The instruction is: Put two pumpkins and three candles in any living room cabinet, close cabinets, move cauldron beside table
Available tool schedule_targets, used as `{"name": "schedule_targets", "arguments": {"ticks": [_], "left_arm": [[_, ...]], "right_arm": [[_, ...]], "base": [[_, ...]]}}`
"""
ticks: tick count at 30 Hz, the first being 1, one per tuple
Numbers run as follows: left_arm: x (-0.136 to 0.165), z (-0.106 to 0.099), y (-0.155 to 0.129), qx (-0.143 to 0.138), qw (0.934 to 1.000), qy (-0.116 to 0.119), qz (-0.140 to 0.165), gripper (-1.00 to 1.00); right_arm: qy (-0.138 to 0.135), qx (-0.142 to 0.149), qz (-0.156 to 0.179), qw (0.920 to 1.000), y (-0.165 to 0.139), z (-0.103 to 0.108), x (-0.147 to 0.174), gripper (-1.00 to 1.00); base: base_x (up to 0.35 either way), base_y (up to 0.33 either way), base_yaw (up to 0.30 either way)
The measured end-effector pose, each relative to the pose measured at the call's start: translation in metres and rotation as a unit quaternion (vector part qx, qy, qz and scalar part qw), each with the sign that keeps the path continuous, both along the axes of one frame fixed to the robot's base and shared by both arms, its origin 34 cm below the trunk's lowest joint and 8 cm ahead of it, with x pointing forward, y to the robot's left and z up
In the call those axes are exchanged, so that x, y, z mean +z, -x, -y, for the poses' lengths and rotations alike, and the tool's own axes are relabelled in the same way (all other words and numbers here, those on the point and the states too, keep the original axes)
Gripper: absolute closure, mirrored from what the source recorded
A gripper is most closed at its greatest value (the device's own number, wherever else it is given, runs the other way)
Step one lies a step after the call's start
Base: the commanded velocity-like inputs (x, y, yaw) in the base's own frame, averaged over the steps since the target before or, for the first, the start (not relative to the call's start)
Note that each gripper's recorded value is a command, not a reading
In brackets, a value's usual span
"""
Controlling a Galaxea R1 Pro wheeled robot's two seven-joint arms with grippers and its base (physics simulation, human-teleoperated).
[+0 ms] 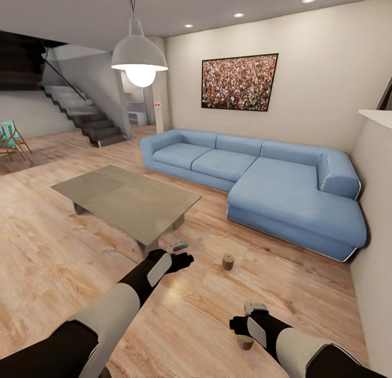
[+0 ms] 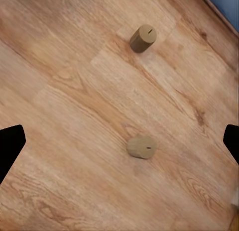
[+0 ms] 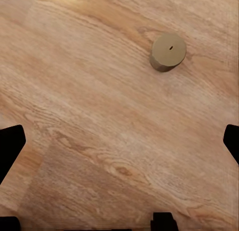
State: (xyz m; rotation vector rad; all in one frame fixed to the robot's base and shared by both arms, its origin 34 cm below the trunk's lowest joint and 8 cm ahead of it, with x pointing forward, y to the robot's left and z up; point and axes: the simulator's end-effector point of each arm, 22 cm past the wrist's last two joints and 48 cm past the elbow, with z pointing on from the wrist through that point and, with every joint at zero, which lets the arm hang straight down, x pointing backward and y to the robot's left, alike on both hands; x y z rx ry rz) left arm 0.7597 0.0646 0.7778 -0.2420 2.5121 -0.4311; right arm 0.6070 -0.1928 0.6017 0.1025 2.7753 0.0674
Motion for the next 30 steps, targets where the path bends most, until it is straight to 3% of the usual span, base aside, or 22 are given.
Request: {"name": "schedule_targets", "arguments": {"ticks": [4,9,13,21,30], "left_arm": [[-0.002,0.001,0.0,-0.002,1.0,0.001,-0.001,-1.0],[-0.005,0.003,-0.001,-0.005,1.0,0.003,-0.002,-1.0],[0.013,0.014,-0.011,-0.015,0.9996,0.018,0.017,-1.0],[0.012,0.021,-0.006,-0.031,0.9993,0.02,0.001,-1.0],[0.0,0.02,-0.003,-0.031,0.9993,0.019,-0.01,-1.0]], "right_arm": [[0.0,0.004,-0.038,0.9993,0.014,0.002,-0.007,-1.0],[0.006,-0.023,-0.035,0.9991,-0.009,0.036,0.005,-1.0],[-0.006,-0.04,-0.052,0.9978,-0.007,0.037,0.004,-1.0],[0.007,-0.063,-0.052,0.9966,-0.025,0.078,0.014,-1.0],[0.01,-0.064,-0.056,0.9963,-0.023,0.082,0.008,-1.0]], "base": [[0.0,0.0,0.076],[0.0,0.0,0.014],[0.0,0.0,0.001],[0.0,0.0,-0.06],[0.0,0.0,-0.162]]}}
